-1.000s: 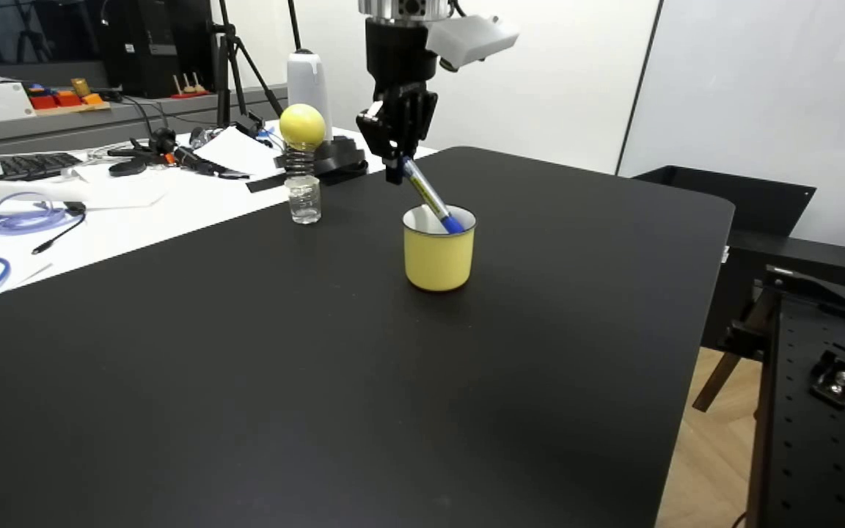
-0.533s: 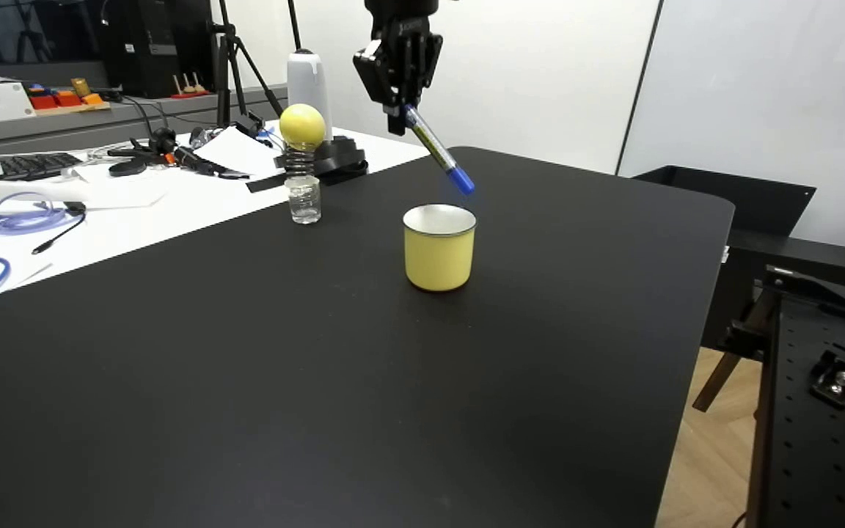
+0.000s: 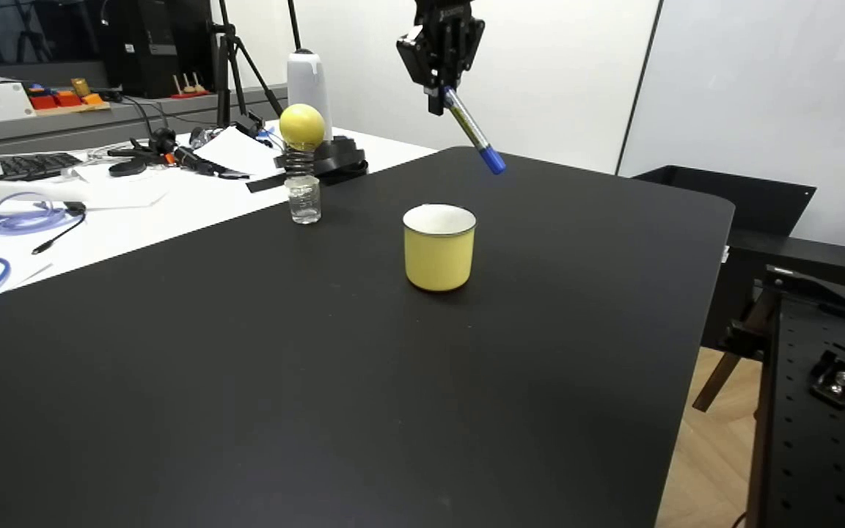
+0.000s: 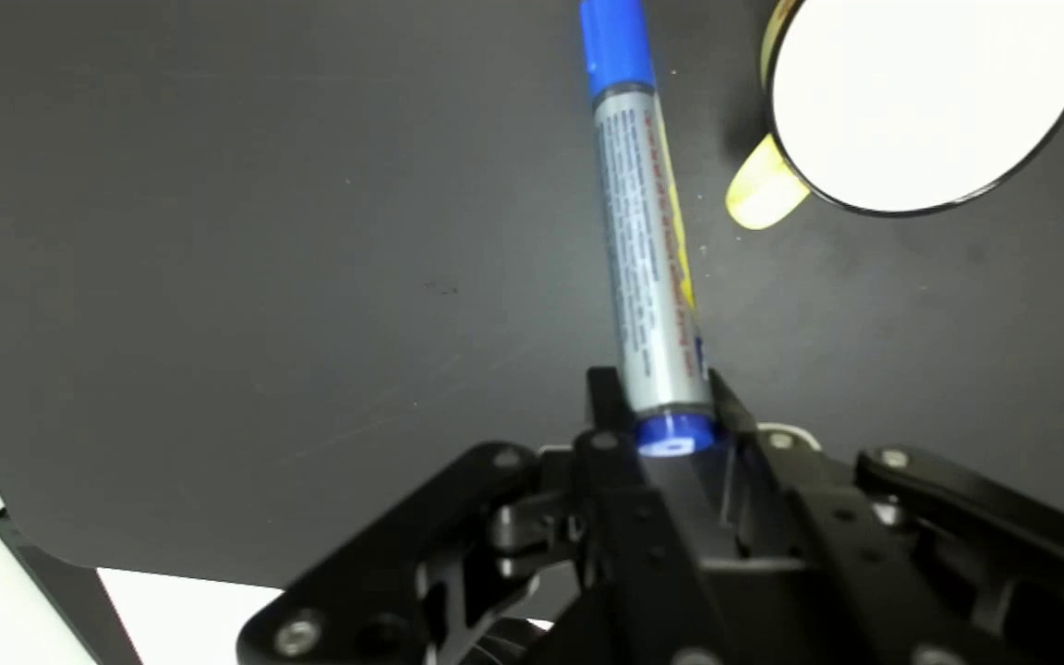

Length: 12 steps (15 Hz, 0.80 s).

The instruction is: Remove the blue marker from the yellow mug

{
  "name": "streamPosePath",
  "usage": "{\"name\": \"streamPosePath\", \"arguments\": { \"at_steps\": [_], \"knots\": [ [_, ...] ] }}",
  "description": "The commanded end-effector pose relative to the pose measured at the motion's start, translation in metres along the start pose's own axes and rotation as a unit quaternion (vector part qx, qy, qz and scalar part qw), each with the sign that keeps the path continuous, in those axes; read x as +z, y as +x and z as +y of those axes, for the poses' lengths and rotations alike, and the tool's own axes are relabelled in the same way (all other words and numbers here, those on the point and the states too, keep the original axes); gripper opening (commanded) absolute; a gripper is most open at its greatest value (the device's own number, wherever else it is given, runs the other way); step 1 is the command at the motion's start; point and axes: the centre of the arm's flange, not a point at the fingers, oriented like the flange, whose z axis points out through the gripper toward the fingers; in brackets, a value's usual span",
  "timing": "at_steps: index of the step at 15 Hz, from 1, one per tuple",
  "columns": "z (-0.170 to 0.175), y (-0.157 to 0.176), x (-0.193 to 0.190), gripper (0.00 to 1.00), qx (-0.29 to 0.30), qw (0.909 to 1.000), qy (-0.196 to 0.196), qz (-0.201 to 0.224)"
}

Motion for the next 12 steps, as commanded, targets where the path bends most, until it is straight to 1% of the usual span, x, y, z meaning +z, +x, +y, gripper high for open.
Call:
{"name": "streamPosePath", "arguments": {
  "at_steps": [1,4,6,10,12],
  "knots": [
    [0.023,0.001,0.024,0.06,0.047,0.9987,-0.006,-0.017],
    [0.035,-0.004,0.048,0.06,0.062,0.9973,-0.004,-0.039],
    [0.036,-0.007,0.064,0.06,0.069,0.9965,0.004,-0.047],
    [0.027,-0.007,0.086,0.06,0.090,0.9946,0.036,-0.036],
    [0.024,-0.006,0.094,0.06,0.098,0.9937,0.043,-0.033]
  ]
}}
